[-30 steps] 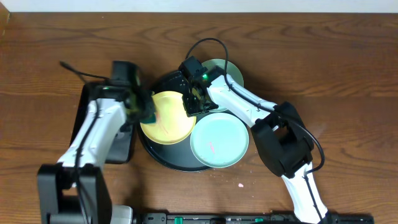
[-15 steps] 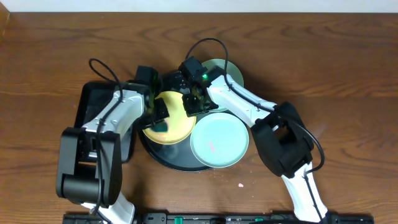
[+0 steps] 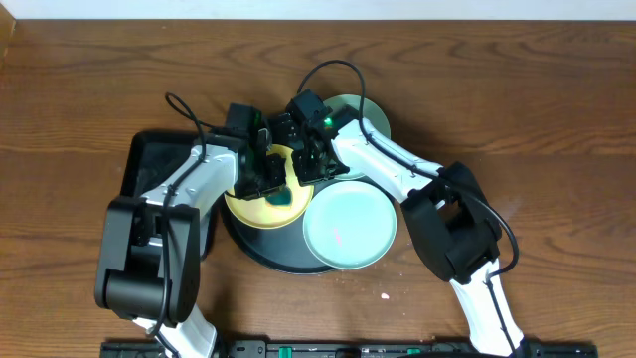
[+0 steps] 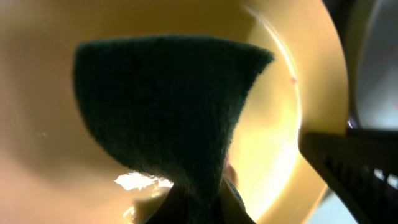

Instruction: Clean dirty plates on tray and stack at the side

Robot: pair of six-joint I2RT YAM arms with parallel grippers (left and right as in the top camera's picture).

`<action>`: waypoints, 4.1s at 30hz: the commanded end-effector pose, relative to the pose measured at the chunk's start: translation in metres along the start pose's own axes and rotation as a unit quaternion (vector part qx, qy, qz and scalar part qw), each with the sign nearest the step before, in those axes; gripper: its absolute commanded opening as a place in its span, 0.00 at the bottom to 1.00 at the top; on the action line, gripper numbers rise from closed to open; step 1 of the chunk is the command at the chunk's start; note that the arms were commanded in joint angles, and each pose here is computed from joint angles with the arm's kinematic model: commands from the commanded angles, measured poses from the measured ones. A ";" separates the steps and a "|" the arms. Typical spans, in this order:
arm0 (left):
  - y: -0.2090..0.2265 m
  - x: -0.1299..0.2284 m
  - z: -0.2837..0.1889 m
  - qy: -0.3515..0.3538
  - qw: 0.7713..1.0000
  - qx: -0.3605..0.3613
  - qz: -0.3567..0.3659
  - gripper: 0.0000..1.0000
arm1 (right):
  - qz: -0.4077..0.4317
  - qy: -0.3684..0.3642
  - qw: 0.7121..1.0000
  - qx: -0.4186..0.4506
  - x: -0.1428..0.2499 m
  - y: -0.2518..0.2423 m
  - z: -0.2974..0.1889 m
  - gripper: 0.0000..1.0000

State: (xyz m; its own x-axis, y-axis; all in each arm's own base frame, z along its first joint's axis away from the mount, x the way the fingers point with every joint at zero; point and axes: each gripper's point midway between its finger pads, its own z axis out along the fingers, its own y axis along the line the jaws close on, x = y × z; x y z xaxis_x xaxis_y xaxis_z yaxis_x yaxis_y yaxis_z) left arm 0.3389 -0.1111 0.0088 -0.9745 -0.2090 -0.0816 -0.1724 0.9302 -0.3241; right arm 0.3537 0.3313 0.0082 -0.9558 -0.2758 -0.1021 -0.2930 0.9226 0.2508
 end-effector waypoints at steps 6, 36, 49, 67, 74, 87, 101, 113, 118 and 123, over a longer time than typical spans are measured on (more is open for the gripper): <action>0.073 -0.041 -0.021 -0.104 0.970 -0.218 -0.027 0.08 | -0.008 0.012 1.000 0.009 0.003 -0.007 0.010 0.01; 0.057 -0.042 -0.026 -0.102 0.976 -0.191 -0.029 0.08 | -0.008 0.011 1.000 0.009 0.002 -0.006 0.010 0.01; 0.054 -0.035 -0.135 -0.111 0.973 -0.194 -0.060 0.07 | -0.006 0.016 1.000 0.012 0.004 -0.008 0.019 0.06; 0.140 -0.016 -0.173 -0.088 0.958 -0.205 -0.179 0.07 | -0.066 -0.003 0.997 -0.026 -0.008 0.015 -0.014 0.01; 0.139 -0.018 -0.173 -0.092 0.958 -0.204 -0.179 0.08 | -0.094 -0.078 0.992 0.040 -0.029 0.011 -0.067 0.01; 0.139 -0.018 -0.173 -0.092 0.958 -0.204 -0.179 0.08 | -0.141 -0.222 0.930 0.257 -0.044 0.002 -0.158 0.01; 0.139 -0.018 -0.173 -0.092 0.958 -0.204 -0.179 0.08 | -0.168 -0.388 0.769 0.479 -0.024 0.049 -0.260 0.01; 0.140 -0.018 -0.173 -0.092 0.958 -0.204 -0.179 0.08 | -0.149 -0.445 0.695 0.544 -0.011 0.071 -0.299 0.01; 0.140 -0.018 -0.173 -0.092 0.958 -0.204 -0.179 0.08 | -0.171 -0.423 0.730 0.509 -0.017 0.070 -0.280 0.01; 0.139 -0.018 -0.173 -0.092 0.958 -0.204 -0.179 0.08 | -0.188 -0.355 0.824 0.399 -0.023 0.060 -0.227 0.01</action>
State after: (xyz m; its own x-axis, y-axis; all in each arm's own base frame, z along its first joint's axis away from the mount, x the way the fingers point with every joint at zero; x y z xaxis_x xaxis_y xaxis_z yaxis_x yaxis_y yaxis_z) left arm 0.3091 0.0735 0.1300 -0.8004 -0.5589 -0.2168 -0.5766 0.8167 0.0232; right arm 0.3456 0.3303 0.2585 -0.3937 -0.7083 -0.5859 -0.0447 0.6514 -0.7574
